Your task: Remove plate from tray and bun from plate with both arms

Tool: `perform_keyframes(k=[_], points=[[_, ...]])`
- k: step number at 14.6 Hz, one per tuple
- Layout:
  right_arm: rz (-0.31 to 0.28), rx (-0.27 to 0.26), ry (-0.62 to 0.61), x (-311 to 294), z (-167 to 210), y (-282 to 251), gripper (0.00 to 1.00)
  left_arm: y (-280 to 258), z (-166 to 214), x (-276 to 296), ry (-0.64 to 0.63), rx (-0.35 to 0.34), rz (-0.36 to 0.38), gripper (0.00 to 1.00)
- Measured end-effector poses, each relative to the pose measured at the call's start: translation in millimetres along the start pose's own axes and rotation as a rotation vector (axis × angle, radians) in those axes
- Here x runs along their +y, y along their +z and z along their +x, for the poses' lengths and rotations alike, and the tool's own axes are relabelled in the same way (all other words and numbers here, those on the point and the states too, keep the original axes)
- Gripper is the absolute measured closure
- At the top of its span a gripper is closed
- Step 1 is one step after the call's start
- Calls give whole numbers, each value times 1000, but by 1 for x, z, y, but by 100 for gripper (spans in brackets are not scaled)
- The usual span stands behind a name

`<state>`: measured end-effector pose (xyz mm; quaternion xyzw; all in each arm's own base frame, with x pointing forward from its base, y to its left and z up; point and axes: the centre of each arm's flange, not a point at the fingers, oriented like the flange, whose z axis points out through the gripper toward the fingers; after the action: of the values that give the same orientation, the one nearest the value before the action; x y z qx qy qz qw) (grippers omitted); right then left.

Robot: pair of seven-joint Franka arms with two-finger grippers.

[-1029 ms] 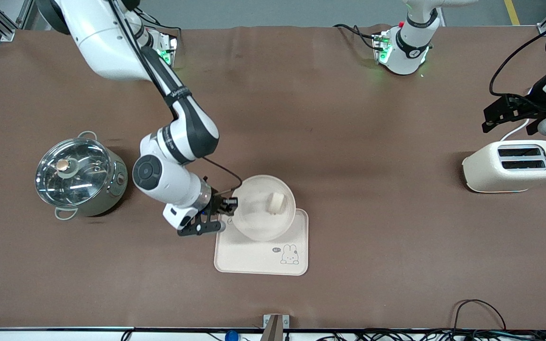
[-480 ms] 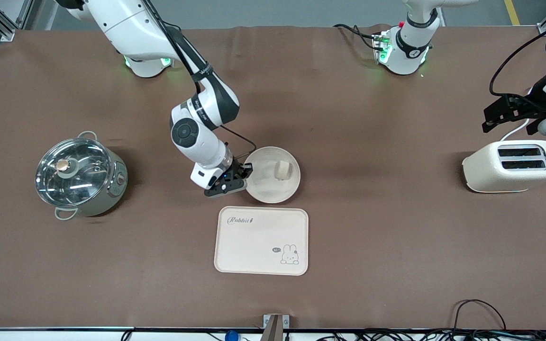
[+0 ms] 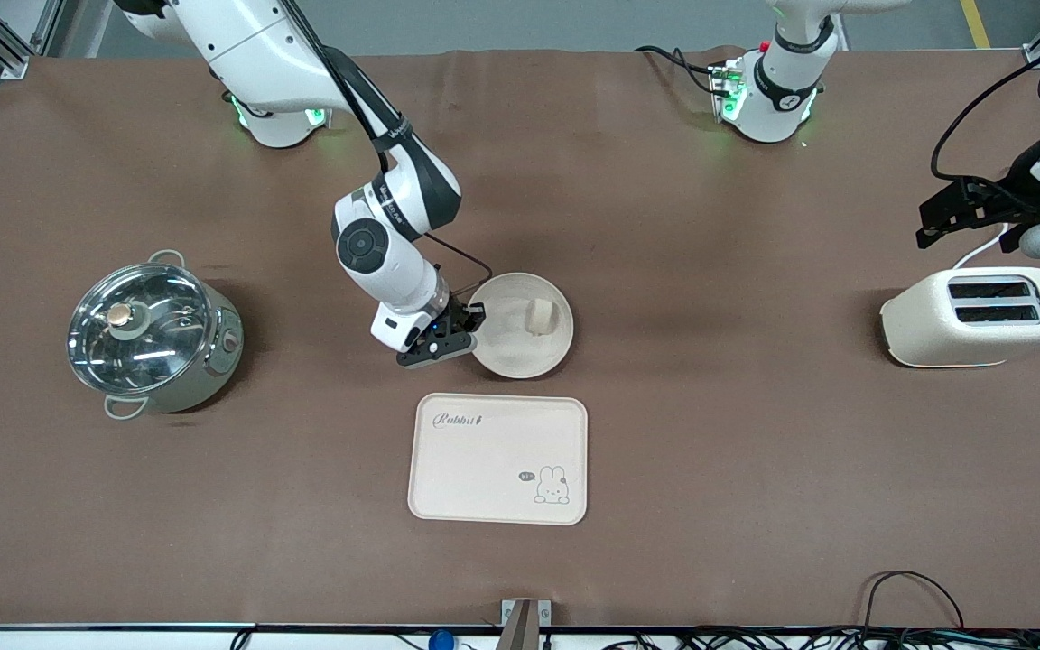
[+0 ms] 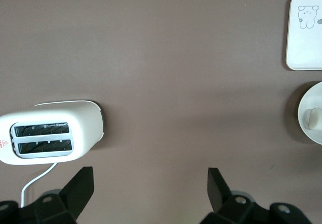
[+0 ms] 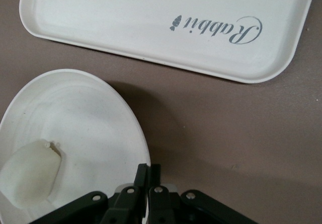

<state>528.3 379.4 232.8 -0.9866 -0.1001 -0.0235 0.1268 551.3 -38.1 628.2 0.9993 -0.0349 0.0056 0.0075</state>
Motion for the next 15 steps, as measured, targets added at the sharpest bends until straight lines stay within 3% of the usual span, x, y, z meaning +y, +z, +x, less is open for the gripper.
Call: perform_keyframes(k=[8,13,15], points=[[-8,-9,10,8,1,11,94,1,-1,0,-1,-6,0,0],[-4,1,13,7,10,5,44,1,-1,0,-1,-8,0,0],[-3,-20,23,10,23,-13,24,2,-1,0,0,-14,0,0]])
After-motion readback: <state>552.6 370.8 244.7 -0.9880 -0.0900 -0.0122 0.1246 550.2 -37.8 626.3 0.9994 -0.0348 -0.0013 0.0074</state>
